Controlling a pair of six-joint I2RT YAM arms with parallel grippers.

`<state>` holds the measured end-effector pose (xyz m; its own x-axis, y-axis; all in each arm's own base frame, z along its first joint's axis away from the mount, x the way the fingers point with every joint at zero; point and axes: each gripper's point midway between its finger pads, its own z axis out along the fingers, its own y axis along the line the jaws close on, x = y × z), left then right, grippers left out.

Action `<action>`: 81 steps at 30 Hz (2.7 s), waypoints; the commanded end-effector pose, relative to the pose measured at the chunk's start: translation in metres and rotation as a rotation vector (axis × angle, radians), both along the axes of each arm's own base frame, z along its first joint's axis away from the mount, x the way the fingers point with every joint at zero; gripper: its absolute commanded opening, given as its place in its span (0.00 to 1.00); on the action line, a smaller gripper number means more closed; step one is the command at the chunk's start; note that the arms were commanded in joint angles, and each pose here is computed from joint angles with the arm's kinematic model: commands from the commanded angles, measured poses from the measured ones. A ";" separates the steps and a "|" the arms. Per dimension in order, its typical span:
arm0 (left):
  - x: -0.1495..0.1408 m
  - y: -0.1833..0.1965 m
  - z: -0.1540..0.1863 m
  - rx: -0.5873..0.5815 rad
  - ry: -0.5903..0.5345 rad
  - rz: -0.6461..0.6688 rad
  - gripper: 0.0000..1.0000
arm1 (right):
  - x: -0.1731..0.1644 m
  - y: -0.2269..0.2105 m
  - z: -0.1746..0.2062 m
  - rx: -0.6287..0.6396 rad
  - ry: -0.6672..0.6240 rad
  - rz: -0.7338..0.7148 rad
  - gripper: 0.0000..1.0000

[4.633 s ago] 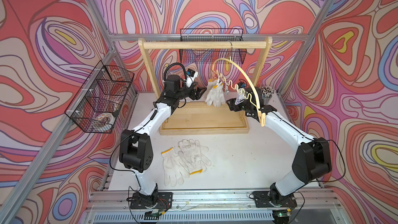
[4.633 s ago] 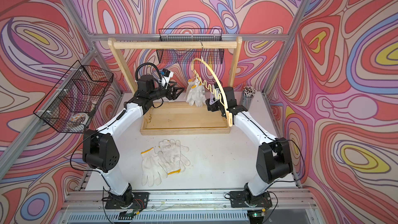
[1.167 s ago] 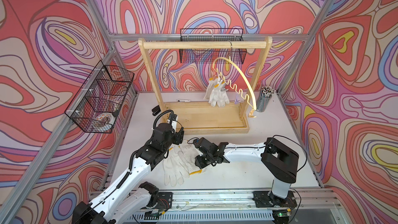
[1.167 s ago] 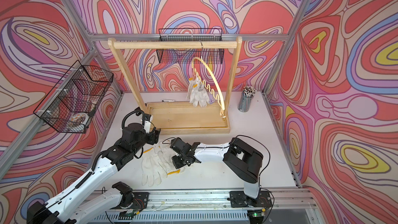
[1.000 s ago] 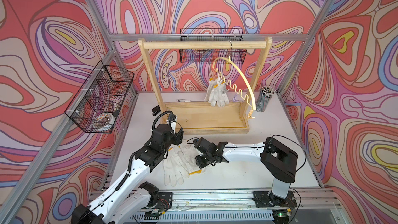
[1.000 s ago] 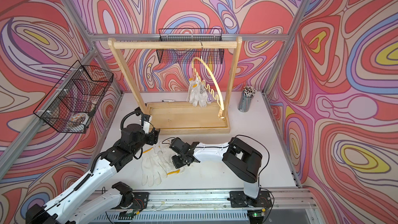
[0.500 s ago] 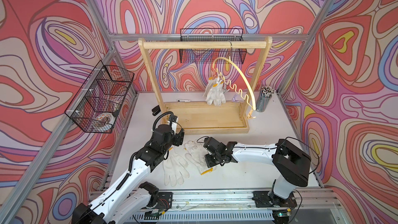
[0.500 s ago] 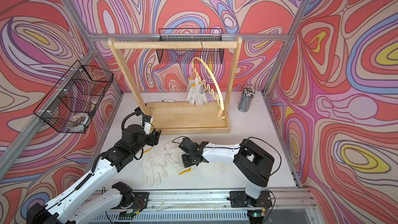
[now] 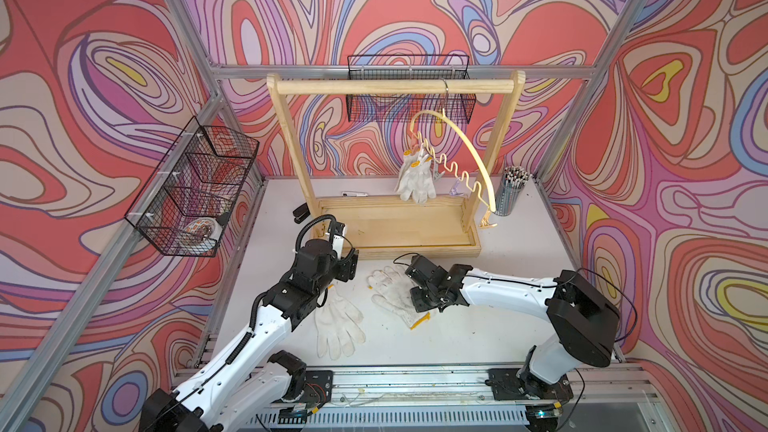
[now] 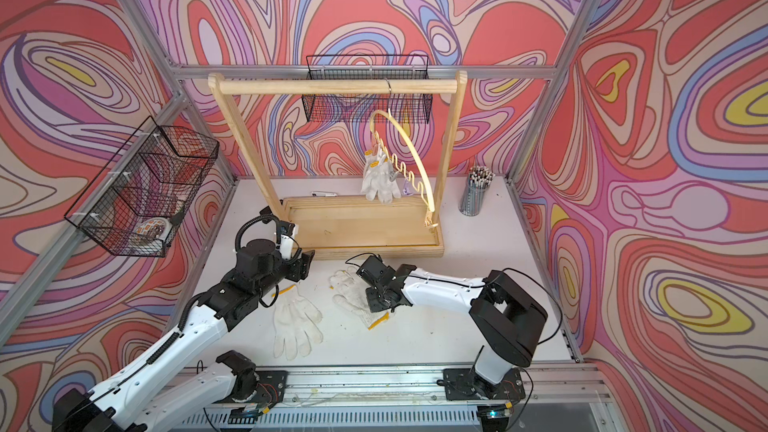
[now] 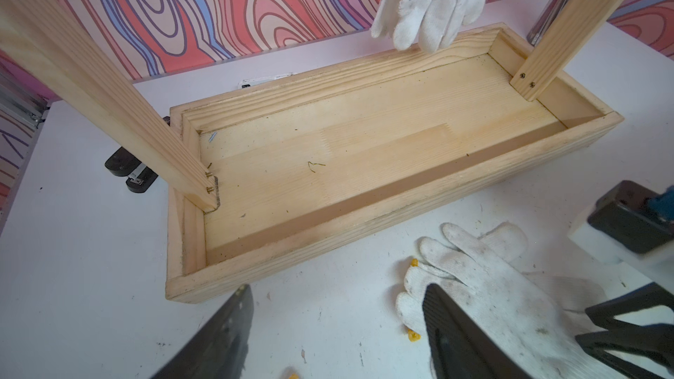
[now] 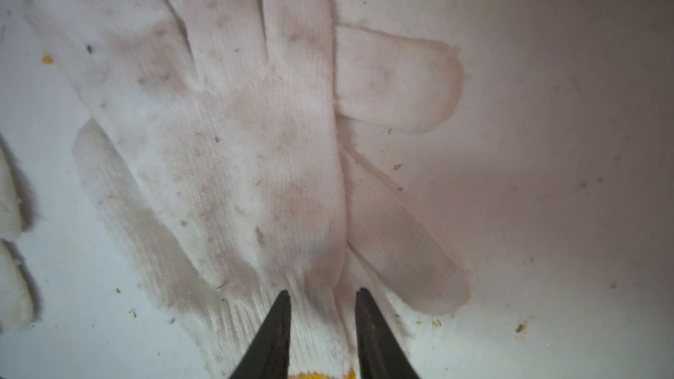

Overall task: Clip the gloves onto a hanger to dry
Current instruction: Pick up the glove from the center of the board.

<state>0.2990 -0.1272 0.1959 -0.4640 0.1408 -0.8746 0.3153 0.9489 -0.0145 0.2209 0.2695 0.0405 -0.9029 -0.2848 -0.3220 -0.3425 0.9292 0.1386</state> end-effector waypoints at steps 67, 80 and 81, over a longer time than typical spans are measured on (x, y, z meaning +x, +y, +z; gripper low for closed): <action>0.001 -0.026 -0.011 -0.043 0.021 -0.120 0.76 | 0.003 0.018 0.020 -0.034 0.041 0.116 0.17; -0.022 -0.051 -0.033 0.031 0.053 -0.228 0.75 | 0.000 -0.002 -0.006 -0.114 0.062 0.063 0.35; -0.024 -0.053 -0.034 0.041 0.054 -0.233 0.75 | 0.000 -0.002 -0.008 -0.112 0.067 0.061 0.34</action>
<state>0.2792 -0.1792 0.1666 -0.4748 0.2402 -0.8467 0.5139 0.8566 -0.0452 0.2216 0.2754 0.0439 -0.8902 -0.3827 -0.2472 -0.4132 0.9068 0.0842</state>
